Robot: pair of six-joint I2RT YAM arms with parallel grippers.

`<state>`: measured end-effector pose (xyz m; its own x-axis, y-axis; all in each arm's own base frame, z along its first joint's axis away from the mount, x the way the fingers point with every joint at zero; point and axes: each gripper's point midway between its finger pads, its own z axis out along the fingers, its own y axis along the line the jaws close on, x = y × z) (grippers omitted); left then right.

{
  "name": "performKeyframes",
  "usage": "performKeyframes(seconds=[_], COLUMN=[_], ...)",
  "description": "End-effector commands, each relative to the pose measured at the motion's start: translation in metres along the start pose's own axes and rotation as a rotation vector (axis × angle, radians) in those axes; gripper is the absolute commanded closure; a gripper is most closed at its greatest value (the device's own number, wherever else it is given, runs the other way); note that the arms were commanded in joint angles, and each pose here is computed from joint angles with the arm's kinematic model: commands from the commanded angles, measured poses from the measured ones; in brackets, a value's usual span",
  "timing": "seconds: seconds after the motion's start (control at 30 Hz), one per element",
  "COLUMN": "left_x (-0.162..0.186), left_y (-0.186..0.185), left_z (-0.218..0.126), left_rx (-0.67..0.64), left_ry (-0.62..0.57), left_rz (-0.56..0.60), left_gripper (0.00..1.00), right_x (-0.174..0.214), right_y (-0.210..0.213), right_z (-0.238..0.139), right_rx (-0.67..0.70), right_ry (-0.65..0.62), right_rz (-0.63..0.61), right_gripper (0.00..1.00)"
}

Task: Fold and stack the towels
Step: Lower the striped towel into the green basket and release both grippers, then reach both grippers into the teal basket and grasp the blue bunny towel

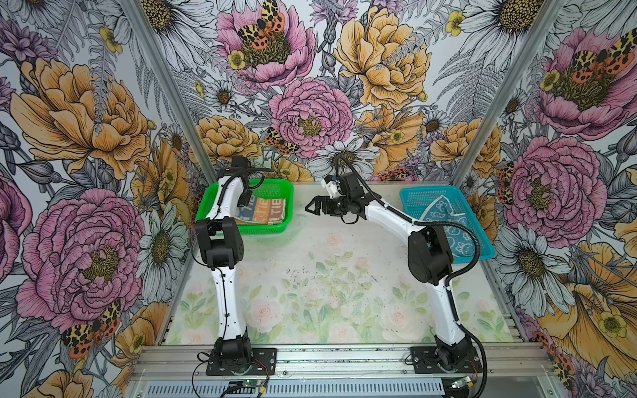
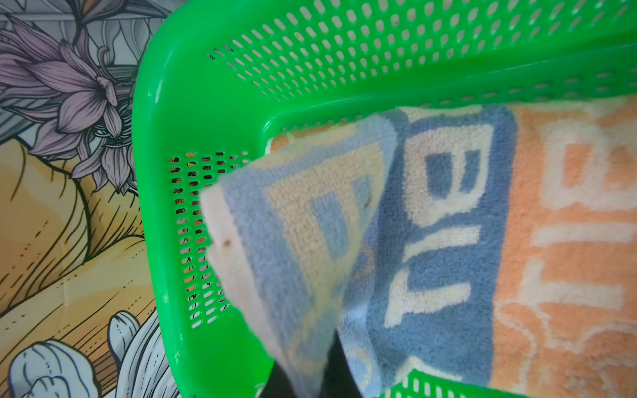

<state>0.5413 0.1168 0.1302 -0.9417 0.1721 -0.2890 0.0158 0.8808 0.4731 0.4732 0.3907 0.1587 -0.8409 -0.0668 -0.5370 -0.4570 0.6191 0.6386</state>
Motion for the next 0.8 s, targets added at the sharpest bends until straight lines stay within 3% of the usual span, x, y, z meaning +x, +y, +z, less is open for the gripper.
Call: performKeyframes(seconds=[0.0,0.1,0.17,0.27,0.37,0.43,0.63,0.77], left_x=[-0.003,0.002,0.006,0.006,-0.002,-0.011,-0.051,-0.081], left_y=[0.003,0.002,0.002,0.005,0.015,0.019,0.006,-0.028], left_z=[0.013,0.024,0.03,0.03,0.018,0.002,-0.07,-0.13], left_rx=[0.004,-0.021,-0.034,-0.045,-0.054,-0.033,0.154,0.253], left_ry=[-0.007,0.023,0.042,0.042,0.007,-0.038,-0.233,-0.372], left_rz=[-0.05,-0.048,-0.049,-0.073,-0.13,-0.178,-0.299,-0.27], left_gripper=[1.0,1.0,0.77,0.66,0.37,0.03,0.01,0.01], right_x=[0.004,0.005,0.004,0.004,0.001,-0.002,-0.027,-0.042], right_y=[-0.001,-0.001,0.0,0.001,0.002,0.003,-0.011,-0.053], right_z=[0.006,0.006,0.005,0.002,-0.007,-0.016,-0.078,-0.145], right_rx=[0.001,0.002,0.001,0.006,0.024,0.049,0.229,0.432], right_ry=[0.011,0.013,0.01,0.008,0.0,-0.008,-0.097,-0.197], right_rz=[0.002,0.002,0.0,-0.009,-0.026,-0.046,-0.093,-0.034], right_gripper=[0.01,0.01,0.01,0.01,0.01,0.01,0.01,0.01])
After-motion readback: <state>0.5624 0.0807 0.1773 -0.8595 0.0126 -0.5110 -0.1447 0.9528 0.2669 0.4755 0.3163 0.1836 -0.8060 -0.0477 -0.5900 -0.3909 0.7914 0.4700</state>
